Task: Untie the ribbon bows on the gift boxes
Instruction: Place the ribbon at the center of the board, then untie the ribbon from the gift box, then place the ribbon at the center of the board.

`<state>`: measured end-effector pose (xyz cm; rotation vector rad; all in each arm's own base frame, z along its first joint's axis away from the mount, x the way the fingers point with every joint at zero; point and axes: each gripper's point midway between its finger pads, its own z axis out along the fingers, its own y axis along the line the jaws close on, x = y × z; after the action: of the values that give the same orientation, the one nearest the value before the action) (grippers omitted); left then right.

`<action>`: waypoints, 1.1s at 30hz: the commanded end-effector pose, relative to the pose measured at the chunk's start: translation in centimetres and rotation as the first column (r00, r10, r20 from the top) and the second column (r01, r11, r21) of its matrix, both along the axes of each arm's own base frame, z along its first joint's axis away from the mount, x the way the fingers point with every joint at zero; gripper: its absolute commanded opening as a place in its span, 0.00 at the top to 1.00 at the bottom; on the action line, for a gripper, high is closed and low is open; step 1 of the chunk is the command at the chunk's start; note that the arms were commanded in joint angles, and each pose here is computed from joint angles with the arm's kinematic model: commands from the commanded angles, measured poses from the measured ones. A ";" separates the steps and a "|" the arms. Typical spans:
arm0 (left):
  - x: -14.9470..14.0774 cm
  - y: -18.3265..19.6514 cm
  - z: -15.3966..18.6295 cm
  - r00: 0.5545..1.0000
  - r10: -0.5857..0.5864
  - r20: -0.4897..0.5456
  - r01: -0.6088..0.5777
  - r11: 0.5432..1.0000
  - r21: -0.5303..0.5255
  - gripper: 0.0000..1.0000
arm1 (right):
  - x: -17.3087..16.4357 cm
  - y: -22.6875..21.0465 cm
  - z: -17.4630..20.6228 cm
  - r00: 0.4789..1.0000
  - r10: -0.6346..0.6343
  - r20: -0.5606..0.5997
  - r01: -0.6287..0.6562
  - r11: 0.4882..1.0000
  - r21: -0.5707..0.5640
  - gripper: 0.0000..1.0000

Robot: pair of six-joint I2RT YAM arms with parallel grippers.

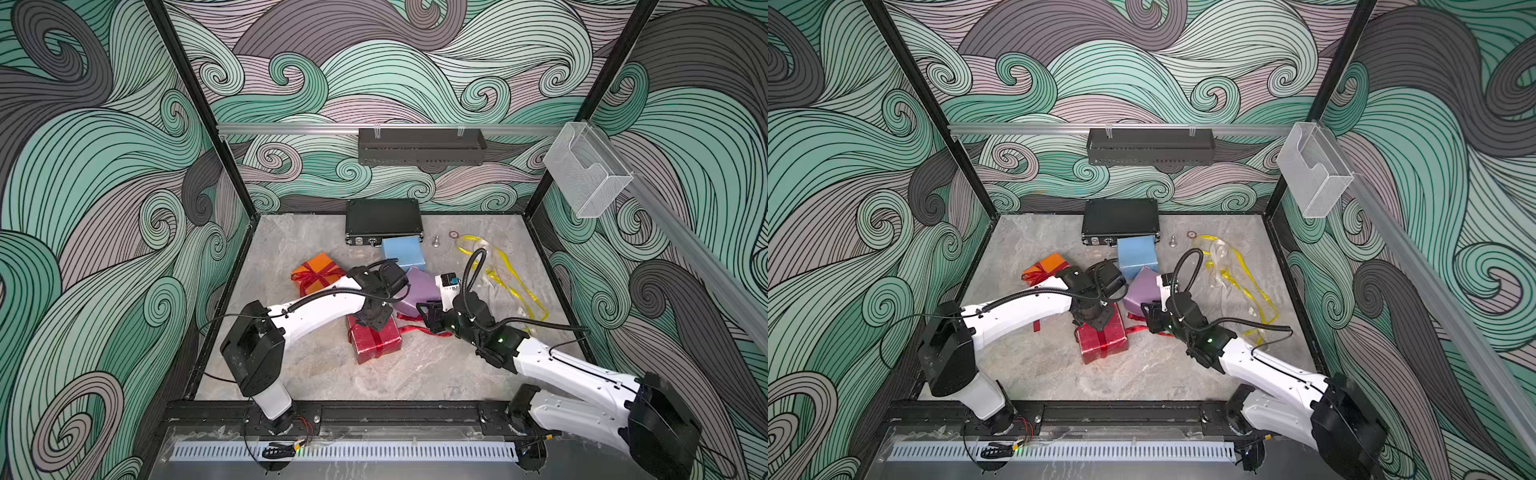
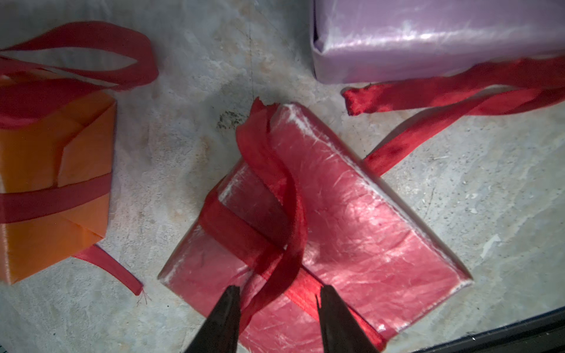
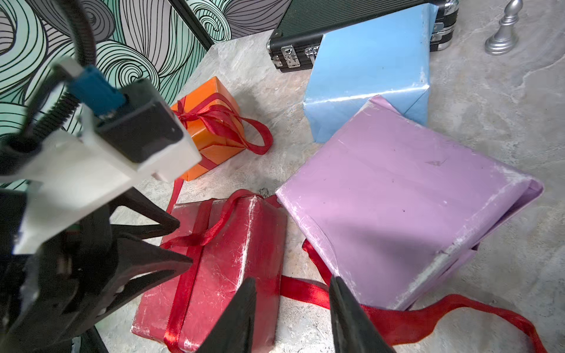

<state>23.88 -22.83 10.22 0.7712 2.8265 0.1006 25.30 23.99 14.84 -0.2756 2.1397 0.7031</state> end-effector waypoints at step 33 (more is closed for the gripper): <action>-0.3 16.7 7.8 0.689 0.667 0.285 -0.614 0.745 -0.260 0.40 | -5.6 10.2 -4.5 0.892 0.169 -0.420 -0.373 0.800 -0.469 0.48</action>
<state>23.95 -7.67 16.53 -0.2498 2.5878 0.0964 20.26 37.20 12.04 -0.8380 2.5288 0.5083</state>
